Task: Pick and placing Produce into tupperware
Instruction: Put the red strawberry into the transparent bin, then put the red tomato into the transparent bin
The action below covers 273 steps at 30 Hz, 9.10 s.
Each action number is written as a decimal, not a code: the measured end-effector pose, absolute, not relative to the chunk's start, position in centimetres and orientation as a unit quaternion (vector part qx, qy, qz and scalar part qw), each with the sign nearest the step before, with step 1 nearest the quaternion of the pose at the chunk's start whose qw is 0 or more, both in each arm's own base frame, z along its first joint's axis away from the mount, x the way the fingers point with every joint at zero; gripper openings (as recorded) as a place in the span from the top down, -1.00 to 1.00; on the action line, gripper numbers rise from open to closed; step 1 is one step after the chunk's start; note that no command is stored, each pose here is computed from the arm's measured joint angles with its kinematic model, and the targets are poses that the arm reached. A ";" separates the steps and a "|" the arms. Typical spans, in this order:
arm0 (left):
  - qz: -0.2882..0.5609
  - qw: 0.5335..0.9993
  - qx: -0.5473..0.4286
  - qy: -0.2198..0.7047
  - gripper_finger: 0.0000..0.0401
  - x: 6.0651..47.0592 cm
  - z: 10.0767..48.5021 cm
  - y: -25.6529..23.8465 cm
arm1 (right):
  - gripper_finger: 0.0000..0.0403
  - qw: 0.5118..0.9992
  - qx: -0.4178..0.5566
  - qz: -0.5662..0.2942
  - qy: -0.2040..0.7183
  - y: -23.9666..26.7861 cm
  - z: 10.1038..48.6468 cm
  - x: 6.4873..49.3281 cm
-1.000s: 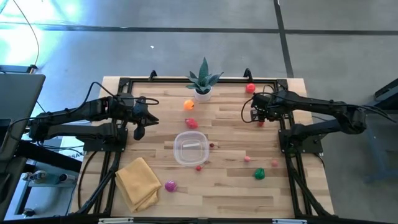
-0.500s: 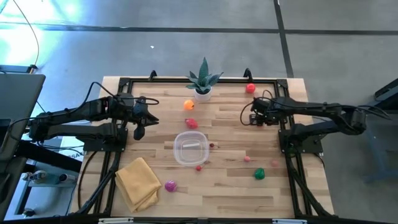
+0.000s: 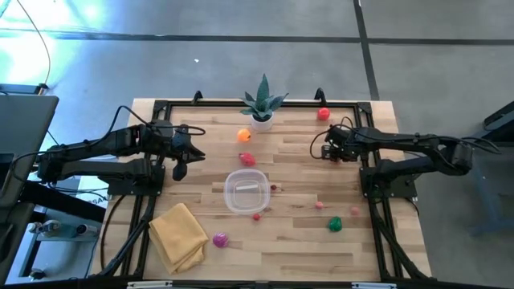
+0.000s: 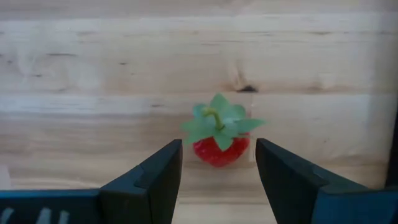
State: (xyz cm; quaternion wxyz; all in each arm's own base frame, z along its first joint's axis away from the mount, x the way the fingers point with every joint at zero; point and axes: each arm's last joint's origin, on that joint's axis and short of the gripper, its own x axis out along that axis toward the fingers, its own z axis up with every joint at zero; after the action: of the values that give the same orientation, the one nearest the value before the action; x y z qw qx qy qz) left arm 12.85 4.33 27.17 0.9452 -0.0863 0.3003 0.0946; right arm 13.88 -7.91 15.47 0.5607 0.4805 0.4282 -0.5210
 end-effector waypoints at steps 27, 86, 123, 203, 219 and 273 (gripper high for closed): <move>0.095 0.945 -0.087 0.300 0.73 12.9 27.2 4.3 | 0.03 0.546 0.477 -0.522 0.449 -8.6 13.3 15.5; 0.095 0.945 -0.086 0.300 0.73 12.9 27.2 4.3 | 0.26 0.827 0.305 -0.293 0.370 -7.6 25.1 25.1; 0.094 0.945 -0.086 0.300 0.73 12.9 27.2 4.3 | 0.26 0.866 0.074 0.022 0.494 1.0 18.7 44.1; 0.094 0.945 -0.086 0.300 0.73 12.9 27.2 4.3 | -0.04 0.853 0.012 0.027 0.520 4.0 21.1 42.9; 0.094 0.945 -0.086 0.300 0.73 12.9 27.2 4.3 | -0.04 0.779 -0.014 -0.167 0.604 3.5 23.1 38.7; 0.094 0.945 -0.086 0.300 0.73 12.9 27.2 4.3 | -0.05 0.571 0.351 -0.581 0.462 -22.9 32.0 21.1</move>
State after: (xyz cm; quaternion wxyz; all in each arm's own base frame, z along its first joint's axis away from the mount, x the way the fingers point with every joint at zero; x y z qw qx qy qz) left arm 12.86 4.33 27.17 0.9452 -0.0863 0.3004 0.0945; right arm 21.07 -22.87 32.05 0.5712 0.3508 0.4622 -0.5806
